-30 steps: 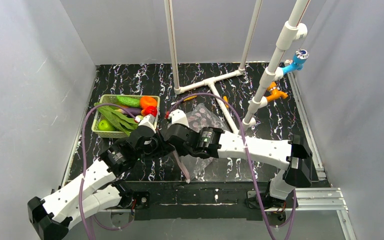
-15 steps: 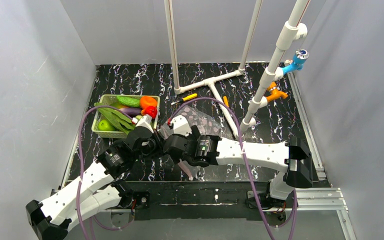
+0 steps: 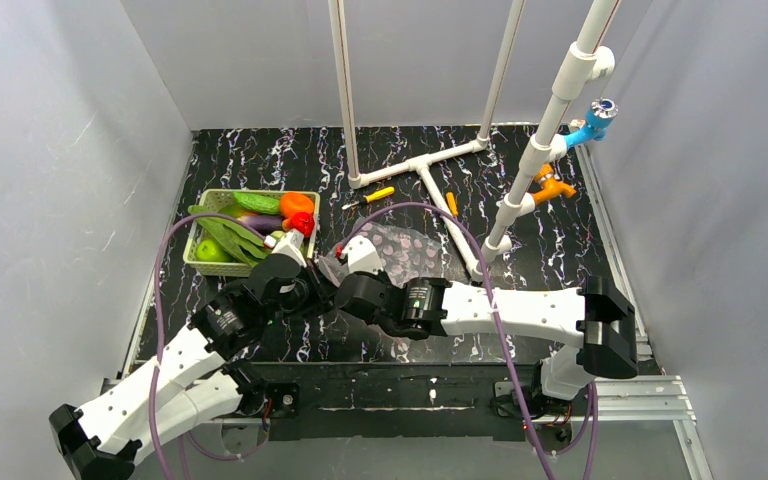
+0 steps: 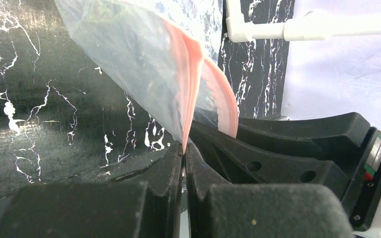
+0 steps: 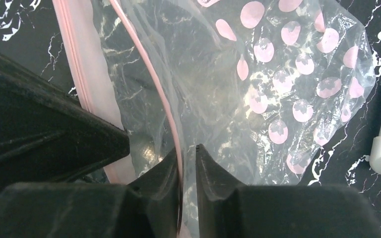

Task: Place the food in the zip-top bag and seal the zipper
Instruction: Open the zipper of the food storage bag.

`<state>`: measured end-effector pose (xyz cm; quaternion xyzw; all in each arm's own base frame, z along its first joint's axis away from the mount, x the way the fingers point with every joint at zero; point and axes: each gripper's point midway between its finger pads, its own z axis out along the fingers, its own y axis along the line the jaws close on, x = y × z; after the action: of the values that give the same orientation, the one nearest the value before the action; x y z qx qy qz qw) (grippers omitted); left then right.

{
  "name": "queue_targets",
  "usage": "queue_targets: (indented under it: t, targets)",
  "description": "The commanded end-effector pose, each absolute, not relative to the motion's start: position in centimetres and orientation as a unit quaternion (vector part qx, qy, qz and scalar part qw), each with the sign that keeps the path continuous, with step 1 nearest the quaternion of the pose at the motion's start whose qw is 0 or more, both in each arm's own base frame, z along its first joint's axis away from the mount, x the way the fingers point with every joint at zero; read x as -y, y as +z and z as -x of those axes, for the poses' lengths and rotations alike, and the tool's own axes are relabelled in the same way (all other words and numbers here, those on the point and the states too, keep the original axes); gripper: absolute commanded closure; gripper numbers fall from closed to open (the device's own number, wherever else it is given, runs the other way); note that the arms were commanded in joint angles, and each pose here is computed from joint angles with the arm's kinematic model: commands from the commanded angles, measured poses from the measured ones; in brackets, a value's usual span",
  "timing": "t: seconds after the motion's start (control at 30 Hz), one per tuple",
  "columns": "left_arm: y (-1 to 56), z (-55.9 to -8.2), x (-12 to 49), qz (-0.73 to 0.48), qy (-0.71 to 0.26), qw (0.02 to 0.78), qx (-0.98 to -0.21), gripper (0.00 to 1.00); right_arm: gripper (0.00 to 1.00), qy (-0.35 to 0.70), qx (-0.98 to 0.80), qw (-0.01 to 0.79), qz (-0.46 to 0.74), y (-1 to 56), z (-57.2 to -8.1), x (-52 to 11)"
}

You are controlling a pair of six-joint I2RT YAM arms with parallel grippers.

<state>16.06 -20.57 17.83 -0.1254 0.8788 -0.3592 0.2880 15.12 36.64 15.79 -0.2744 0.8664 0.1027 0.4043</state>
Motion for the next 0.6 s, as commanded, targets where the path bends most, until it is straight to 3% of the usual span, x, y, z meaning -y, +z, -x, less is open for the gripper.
queue_targets:
  t: [0.0,0.1,0.37,0.57]
  targets:
    - [17.4,-15.5,20.7,0.106,-0.355,0.277,-0.886,1.00,0.82,0.126,-0.850,0.445,0.254,19.1,-16.0,-37.2]
    - [16.8,-15.2,20.3,0.096,-0.337,0.270,-0.897,1.00,0.98,0.111,-0.846,0.460,0.246,19.7,-16.5,-36.2]
    - [14.4,-13.3,16.6,0.078,-0.250,0.252,-0.932,1.00,0.99,0.049,-0.828,0.516,0.215,22.1,-18.4,-32.0]
    - [14.9,-13.2,15.9,0.079,-0.250,0.267,-0.927,1.00,0.99,0.041,-0.818,0.535,0.209,23.7,-18.8,-30.4]
